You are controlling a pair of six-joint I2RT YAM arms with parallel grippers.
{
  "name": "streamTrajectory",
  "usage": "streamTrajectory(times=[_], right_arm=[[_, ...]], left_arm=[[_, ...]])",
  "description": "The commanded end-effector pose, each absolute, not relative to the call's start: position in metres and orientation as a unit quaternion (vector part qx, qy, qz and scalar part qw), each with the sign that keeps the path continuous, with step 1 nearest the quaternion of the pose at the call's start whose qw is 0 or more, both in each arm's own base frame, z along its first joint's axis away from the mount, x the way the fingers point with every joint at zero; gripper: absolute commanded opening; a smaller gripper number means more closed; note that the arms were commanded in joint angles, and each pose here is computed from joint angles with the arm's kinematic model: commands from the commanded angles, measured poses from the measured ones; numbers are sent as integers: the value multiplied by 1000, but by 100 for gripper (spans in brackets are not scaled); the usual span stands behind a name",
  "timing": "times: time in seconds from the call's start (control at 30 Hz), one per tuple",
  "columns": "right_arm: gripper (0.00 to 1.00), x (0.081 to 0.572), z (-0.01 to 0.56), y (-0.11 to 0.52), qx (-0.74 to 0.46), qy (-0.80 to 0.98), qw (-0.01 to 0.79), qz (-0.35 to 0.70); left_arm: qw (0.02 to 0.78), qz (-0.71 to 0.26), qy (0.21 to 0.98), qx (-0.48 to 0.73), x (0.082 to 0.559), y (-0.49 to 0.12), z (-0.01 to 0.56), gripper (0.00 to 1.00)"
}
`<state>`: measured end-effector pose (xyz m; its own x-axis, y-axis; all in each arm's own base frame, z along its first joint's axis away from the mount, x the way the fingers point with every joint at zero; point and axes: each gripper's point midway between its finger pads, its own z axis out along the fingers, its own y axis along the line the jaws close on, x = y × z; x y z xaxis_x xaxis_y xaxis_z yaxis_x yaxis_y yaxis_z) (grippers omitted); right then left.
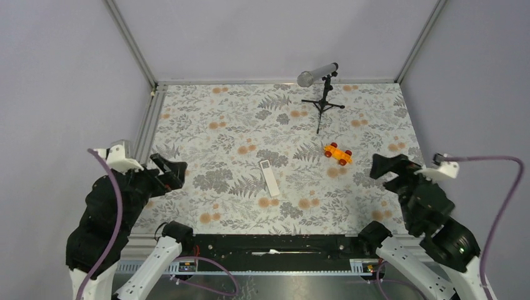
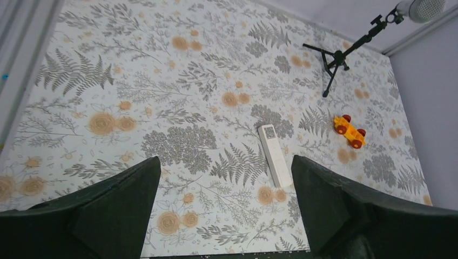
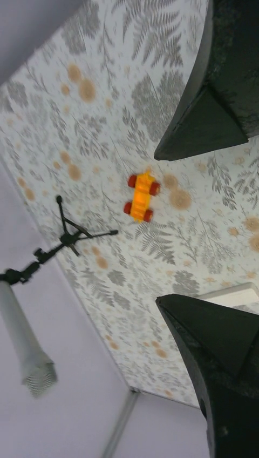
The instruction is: Load the batteries into the remote control
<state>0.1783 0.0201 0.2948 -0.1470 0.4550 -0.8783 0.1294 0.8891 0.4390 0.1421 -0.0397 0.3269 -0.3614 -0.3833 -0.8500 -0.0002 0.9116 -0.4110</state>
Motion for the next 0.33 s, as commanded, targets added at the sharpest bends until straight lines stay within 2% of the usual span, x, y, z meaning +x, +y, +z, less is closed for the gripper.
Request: streamTrajectory(times=[0.0, 0.3], right_arm=[[100, 149, 310, -47, 237, 715, 657, 23], [100, 125, 326, -68, 258, 697, 668, 36]], left_arm=[[586, -138, 788, -129, 131, -18, 345, 99], [612, -137, 768, -128, 121, -10, 359, 99]])
